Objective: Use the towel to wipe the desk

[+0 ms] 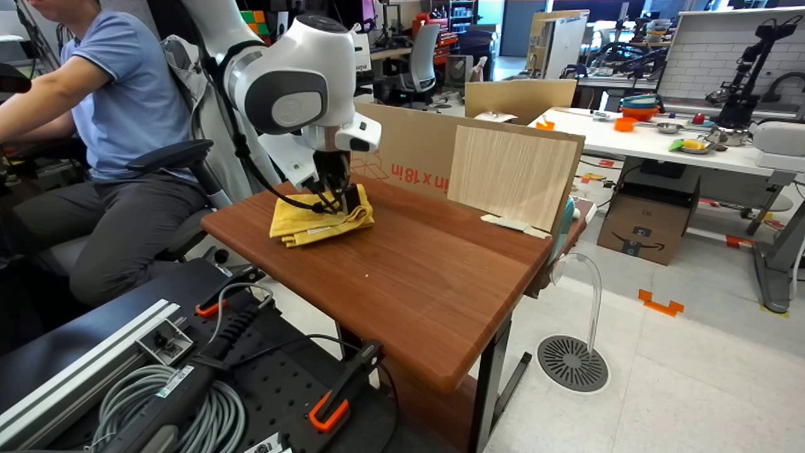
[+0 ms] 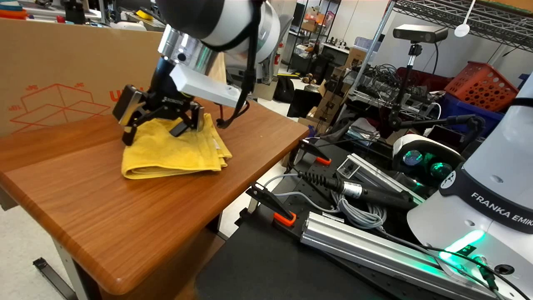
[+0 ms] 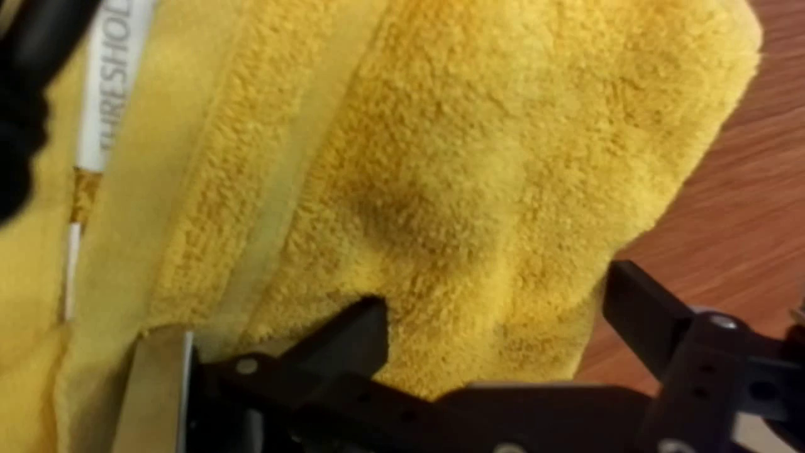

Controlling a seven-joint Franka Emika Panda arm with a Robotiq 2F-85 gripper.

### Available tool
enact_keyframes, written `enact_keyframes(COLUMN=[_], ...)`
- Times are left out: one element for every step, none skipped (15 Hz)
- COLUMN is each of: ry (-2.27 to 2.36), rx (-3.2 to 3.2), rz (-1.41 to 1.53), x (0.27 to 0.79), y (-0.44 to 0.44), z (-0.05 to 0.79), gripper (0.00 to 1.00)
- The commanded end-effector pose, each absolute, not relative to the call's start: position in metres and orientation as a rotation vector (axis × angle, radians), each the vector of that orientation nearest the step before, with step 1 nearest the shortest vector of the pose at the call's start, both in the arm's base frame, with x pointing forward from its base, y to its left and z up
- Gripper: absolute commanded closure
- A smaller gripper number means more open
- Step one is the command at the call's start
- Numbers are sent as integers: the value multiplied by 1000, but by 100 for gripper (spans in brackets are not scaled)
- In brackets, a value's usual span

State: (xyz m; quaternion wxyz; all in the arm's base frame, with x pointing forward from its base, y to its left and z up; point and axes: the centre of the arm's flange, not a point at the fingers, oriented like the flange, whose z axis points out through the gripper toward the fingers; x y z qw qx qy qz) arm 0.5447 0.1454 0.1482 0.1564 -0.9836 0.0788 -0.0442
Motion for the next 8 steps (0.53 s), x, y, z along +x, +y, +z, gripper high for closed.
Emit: enact_keyframes(ry=[152,129,114,98,79,68,73,88], rx=[-2742,-2730,-2729,-2725,-2719,-2712,-2706,-2695], rz=[-160,-150,-150,-155,-172,-203,-230,-270], x=[555,554,552,552,553,557,562,572], y=[189,204,216,226,234,241,246,250], z=[125,123,122,122,121,122,123,126], gripper=[0,0,0,0,0,0,0,0])
